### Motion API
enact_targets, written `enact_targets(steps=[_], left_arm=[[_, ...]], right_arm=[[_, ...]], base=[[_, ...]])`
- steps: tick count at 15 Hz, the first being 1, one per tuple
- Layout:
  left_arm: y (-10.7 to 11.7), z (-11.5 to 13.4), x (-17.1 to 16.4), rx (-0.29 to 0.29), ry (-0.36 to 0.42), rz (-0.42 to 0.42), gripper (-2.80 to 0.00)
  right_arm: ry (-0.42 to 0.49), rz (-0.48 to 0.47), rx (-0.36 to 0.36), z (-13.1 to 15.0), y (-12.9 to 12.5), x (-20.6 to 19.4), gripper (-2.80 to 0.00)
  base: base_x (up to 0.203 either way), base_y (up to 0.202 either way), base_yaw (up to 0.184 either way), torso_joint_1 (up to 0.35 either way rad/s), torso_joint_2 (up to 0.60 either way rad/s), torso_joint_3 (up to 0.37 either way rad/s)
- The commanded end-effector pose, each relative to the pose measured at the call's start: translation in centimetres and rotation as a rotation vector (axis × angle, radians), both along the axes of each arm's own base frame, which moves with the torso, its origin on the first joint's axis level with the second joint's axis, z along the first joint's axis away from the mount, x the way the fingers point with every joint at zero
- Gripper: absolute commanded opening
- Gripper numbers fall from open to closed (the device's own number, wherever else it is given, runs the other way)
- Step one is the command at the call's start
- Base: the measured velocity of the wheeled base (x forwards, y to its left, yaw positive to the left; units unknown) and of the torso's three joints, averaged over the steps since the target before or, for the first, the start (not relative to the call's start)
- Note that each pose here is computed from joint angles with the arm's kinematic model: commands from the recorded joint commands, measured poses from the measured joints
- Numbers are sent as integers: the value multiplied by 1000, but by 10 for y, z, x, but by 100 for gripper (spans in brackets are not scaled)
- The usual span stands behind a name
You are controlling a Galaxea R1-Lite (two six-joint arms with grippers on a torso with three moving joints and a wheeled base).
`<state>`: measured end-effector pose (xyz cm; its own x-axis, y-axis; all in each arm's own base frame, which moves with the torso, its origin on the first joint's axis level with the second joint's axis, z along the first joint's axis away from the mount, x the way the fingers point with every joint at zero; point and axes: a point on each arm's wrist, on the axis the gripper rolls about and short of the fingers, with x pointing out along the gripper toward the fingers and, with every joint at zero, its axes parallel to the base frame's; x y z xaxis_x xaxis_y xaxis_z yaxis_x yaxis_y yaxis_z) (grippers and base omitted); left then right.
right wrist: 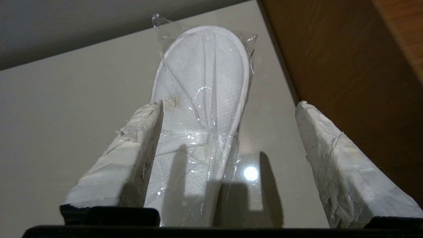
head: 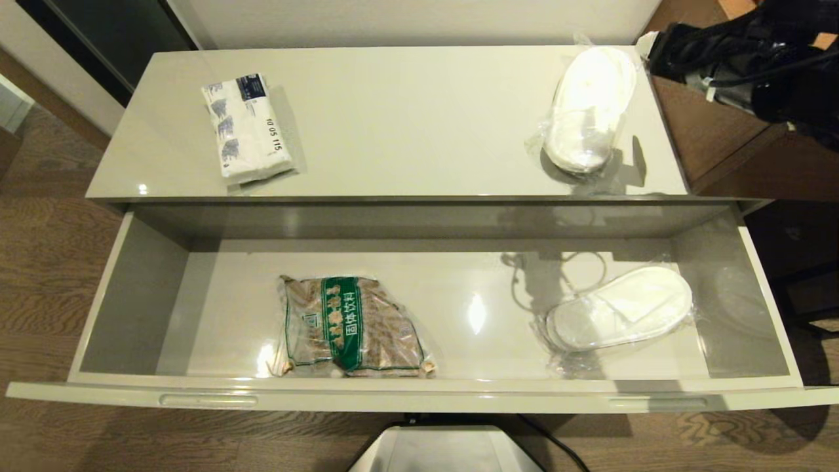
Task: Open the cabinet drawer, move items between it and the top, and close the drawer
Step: Place the disposable slippers on the table, then pick up the disposable slippers on the table
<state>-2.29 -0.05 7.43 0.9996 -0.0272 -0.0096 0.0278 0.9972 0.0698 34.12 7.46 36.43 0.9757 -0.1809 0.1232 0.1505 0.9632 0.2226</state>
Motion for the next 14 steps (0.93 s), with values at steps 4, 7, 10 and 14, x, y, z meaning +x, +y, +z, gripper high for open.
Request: enact_targets(steps=[4,7,10,14], left_arm=[[0,0,0,0,3,0,-280],[0,0,0,0,1,0,-280],[0,0,0,0,3,0,-280],[0,0,0,0,2,0,-280]], right_arm=[[197,118,-32,20,-17,-99,-280],[375,120,35,10,-26,-133,-280],[548,134,88,-2,-28,-168,-280],[589,118,231,-2,-25,-173,-280]], base=[[0,0,0,0,0,0],[0,0,0,0,0,0],[0,0,0,0,0,0],[0,0,0,0,0,0]])
